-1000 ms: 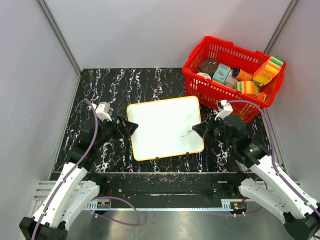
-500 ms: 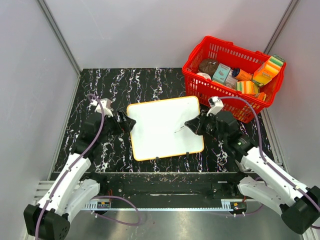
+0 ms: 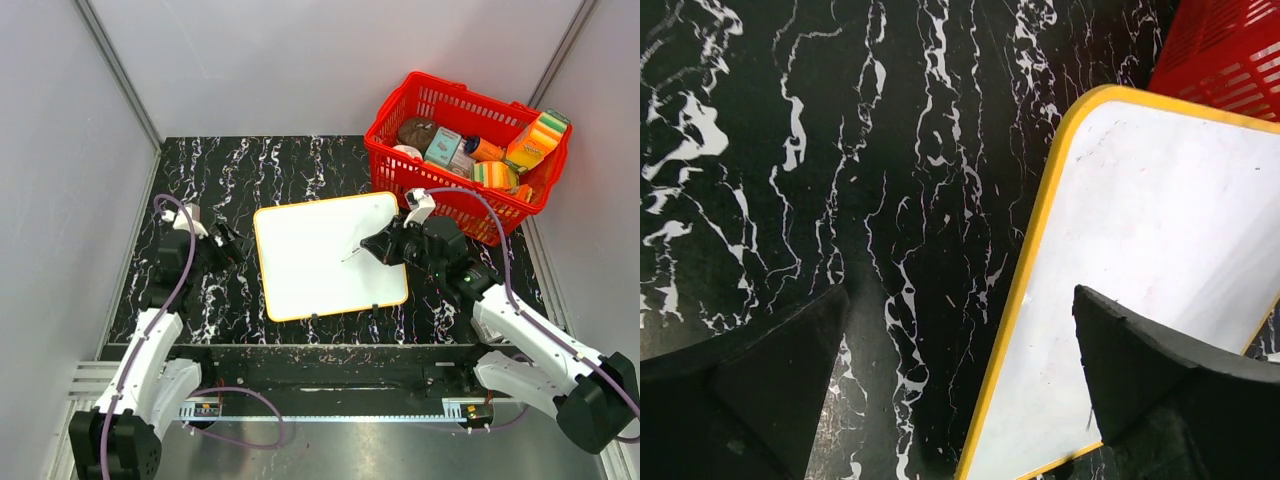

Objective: Write a sentence on the whiteboard

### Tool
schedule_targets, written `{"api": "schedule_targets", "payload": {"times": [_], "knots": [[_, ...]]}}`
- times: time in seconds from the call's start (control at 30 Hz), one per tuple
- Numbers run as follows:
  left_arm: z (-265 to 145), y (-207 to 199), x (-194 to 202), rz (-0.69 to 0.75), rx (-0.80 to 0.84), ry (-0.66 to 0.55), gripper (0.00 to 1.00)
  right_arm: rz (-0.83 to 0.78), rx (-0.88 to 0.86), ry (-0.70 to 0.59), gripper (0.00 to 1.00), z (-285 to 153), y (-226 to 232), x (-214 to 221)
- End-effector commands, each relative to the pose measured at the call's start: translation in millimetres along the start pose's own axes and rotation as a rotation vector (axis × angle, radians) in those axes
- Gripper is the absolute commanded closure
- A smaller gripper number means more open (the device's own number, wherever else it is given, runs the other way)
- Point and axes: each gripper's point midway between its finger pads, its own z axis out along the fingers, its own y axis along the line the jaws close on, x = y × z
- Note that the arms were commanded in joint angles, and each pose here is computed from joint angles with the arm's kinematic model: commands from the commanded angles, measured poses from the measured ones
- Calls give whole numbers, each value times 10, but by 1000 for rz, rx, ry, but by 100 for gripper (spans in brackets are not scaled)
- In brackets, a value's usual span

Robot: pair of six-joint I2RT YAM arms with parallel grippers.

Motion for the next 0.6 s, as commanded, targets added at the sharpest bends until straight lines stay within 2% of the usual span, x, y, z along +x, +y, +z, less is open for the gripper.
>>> {"api": "schedule_targets", "payload": {"times": [0.0,0.03,0.13,0.33,0.57], "knots": [[50,-217,-50,-16,183,-40,1,-18,-94,-71,100,-3,243,-238],[35,-354,-85,4,268,-59,1,-12,-98,-68,100,-6,248,-227],[29,-485,-100,5,371,-85,1,1,-112,-67,100,-22,277,-228],[19,-661,-242,43,487,-160,1,8,-139,-76,100,-57,352,-269],[231,-740,-188,64,576,-92,9,2,-149,-74,100,-26,389,-309]]}}
